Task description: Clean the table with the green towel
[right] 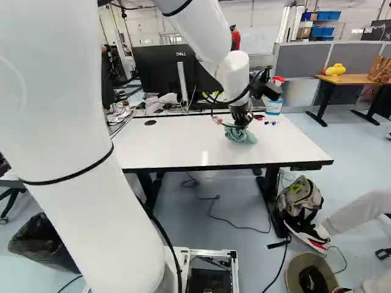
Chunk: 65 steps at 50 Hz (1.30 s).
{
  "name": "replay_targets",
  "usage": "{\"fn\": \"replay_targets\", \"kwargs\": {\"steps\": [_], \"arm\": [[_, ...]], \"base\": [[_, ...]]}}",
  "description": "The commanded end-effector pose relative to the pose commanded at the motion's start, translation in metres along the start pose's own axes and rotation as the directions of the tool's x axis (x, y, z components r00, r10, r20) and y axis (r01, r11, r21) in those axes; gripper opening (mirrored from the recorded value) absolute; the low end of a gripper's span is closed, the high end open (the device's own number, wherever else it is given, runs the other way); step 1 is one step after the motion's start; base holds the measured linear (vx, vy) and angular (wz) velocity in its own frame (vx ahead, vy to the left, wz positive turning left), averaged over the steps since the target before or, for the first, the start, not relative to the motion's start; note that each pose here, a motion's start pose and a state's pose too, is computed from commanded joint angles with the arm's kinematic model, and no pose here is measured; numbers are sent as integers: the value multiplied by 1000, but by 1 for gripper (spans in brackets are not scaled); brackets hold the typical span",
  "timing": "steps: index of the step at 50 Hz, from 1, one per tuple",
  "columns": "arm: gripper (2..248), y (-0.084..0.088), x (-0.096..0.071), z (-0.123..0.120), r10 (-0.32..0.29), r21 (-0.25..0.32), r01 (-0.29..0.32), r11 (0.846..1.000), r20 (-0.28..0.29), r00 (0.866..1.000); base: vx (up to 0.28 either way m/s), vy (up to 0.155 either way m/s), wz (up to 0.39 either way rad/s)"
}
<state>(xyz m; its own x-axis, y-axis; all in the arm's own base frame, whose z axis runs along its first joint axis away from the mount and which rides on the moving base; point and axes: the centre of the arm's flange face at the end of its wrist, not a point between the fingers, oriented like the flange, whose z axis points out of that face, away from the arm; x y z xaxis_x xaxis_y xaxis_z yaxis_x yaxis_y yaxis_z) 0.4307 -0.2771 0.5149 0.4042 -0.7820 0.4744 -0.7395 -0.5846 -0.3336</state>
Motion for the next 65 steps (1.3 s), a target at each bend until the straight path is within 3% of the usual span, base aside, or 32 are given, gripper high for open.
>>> {"fn": "replay_targets", "kwargs": {"steps": [24, 46, 56, 65], "arm": [[37, -22, 20, 12, -32, 16, 34, 999, -136, 990], [37, -53, 27, 20, -115, 31, 127, 991, -255, 960], [37, -71, 24, 24, -202, 30, 219, 975, -274, 940], [37, -86, 19, 27, -305, 23, 325, 945, -286, 908]], "base": [[0, 0, 0], [0, 0, 0], [0, 0, 0], [0, 0, 0]]}}
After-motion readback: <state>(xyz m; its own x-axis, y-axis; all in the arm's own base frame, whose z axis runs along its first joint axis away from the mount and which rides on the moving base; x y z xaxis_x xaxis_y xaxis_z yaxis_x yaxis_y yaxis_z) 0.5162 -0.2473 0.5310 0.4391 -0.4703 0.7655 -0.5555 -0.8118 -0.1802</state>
